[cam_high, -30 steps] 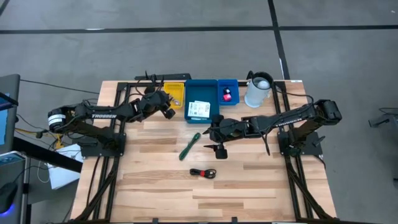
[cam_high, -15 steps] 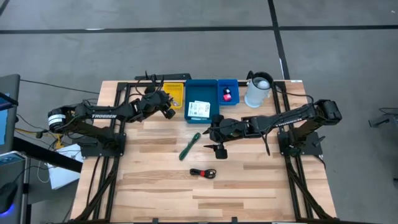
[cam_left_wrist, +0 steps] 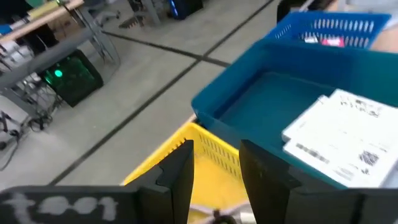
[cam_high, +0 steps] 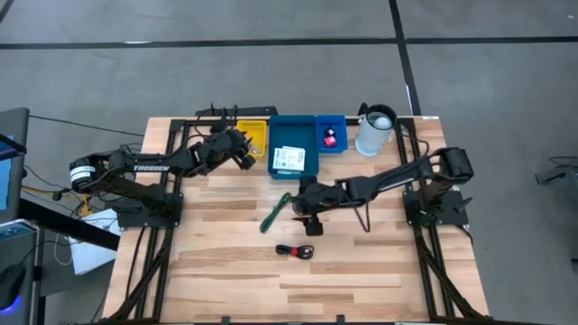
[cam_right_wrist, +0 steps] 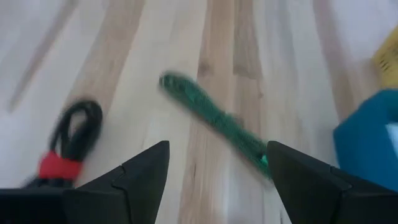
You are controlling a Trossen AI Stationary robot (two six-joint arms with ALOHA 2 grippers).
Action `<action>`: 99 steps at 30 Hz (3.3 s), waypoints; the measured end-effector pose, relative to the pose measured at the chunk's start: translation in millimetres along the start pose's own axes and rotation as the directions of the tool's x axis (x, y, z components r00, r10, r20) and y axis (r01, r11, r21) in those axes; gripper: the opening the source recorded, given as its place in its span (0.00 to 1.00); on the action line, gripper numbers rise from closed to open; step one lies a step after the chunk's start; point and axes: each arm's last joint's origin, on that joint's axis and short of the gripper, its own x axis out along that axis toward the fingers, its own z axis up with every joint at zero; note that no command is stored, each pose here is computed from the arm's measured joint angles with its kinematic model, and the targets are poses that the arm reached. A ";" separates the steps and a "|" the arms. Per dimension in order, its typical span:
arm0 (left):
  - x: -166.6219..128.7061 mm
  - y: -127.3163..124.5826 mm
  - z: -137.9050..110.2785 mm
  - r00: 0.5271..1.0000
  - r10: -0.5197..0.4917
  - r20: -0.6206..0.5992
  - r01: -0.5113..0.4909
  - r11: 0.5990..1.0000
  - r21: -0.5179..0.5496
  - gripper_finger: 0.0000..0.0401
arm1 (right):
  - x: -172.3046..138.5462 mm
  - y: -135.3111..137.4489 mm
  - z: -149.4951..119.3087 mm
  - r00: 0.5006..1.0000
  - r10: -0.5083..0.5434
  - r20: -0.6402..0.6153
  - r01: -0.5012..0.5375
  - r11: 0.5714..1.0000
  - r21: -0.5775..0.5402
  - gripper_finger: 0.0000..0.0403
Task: Pick and place items into bin
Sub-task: Put the black charger cable into the yellow bin
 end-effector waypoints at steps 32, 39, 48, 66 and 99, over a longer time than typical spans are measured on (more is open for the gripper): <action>-28.8 -1.7 49.6 0.871 0.323 0.370 -0.348 0.937 0.002 0.23 | -33.0 24.2 28.9 0.997 0.002 0.076 0.001 0.999 -0.035 0.66; -48.2 -42.1 42.0 0.932 0.077 0.354 -0.130 0.983 0.128 0.23 | -30.5 31.2 21.5 0.997 0.081 0.009 -0.081 0.994 0.076 0.66; -65.7 -77.3 14.1 0.973 -0.156 0.170 0.121 0.972 0.200 0.23 | -36.1 72.1 20.2 0.952 0.306 0.024 -0.307 0.951 0.034 0.66; -68.0 -84.1 -1.8 0.954 -0.297 0.031 0.289 0.943 0.165 0.23 | -13.5 92.0 5.9 0.992 0.113 -0.048 -0.103 0.978 0.179 0.66; -68.7 -86.5 -2.4 0.924 -0.383 0.019 0.381 0.923 0.059 0.23 | 27.9 80.6 -41.3 0.935 0.245 -0.256 -0.186 0.954 0.235 0.66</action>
